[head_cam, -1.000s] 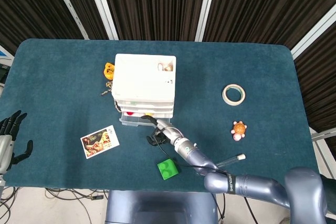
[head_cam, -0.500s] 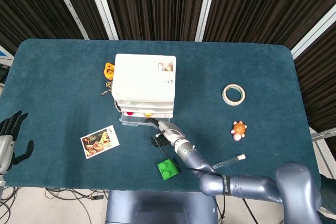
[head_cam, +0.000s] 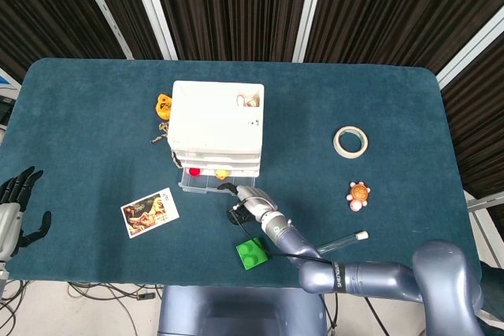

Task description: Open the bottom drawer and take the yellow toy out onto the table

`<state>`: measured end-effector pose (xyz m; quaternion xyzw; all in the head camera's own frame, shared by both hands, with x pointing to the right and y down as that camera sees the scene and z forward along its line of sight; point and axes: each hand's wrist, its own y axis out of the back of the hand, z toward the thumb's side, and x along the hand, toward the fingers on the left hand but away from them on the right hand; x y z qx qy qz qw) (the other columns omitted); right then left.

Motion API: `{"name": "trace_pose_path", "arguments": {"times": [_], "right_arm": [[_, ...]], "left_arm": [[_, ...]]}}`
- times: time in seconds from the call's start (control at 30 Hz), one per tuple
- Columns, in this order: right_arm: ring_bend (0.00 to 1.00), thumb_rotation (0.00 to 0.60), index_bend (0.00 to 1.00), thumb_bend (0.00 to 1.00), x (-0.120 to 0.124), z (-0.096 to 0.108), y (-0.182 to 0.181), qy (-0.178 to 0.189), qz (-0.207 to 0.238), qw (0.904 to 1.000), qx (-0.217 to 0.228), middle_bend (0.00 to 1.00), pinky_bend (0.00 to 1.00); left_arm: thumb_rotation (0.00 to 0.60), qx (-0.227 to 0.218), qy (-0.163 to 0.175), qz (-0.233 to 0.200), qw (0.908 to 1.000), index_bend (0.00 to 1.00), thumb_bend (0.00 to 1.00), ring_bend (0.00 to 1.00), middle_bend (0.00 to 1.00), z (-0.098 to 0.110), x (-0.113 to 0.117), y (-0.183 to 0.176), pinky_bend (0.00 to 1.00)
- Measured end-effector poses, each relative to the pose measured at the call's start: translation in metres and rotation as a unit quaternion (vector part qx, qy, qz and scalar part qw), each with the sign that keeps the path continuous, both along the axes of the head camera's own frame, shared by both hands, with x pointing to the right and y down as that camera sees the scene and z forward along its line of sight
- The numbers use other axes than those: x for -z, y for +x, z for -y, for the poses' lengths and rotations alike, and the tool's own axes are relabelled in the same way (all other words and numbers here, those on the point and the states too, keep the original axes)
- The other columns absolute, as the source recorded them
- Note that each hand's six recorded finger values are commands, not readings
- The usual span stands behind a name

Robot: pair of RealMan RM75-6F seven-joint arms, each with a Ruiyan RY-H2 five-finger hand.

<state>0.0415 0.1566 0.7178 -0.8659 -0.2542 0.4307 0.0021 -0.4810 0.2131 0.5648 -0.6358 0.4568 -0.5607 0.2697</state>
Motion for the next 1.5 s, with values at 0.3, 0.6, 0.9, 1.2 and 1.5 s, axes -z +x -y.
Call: {"name": "trace_pose_path", "arguments": {"times": [0.3, 0.6, 0.9, 1.2, 1.5], "right_arm": [[1.00, 0.600, 0.21, 0.56, 0.003, -0.010, 0.001, -0.010, 0.001, 0.9998, 0.019, 1.00, 1.00], [1.00, 0.600, 0.21, 0.56, 0.006, -0.018, 0.003, -0.016, 0.001, 0.9993, 0.035, 1.00, 1.00], [1.00, 0.600, 0.22, 0.56, 0.011, -0.025, 0.002, -0.024, 0.010, 0.9987, 0.043, 1.00, 1.00], [1.00, 0.600, 0.22, 0.56, 0.018, -0.033, -0.001, -0.029, 0.013, 0.9982, 0.050, 1.00, 1.00], [1.00, 0.600, 0.13, 0.56, 0.020, -0.032, 0.000, -0.025, 0.009, 0.9985, 0.049, 1.00, 1.00]], "left_arm": [[0.600, -0.002, 0.000, 0.001, 1.0000, 0.06, 0.48, 0.00, 0.00, 0.000, 0.000, 0.000, 0.00], [0.600, -0.001, 0.001, 0.002, 1.0000, 0.06, 0.48, 0.00, 0.00, 0.000, 0.000, 0.000, 0.00], [0.600, -0.001, 0.002, 0.002, 1.0000, 0.06, 0.48, 0.00, 0.00, 0.000, 0.000, 0.000, 0.00], [0.600, -0.001, 0.001, 0.002, 1.0000, 0.06, 0.48, 0.00, 0.00, 0.000, 0.000, 0.000, 0.00], [0.600, 0.000, 0.000, 0.003, 1.0000, 0.06, 0.48, 0.00, 0.00, 0.000, 0.000, 0.000, 0.00]]}}
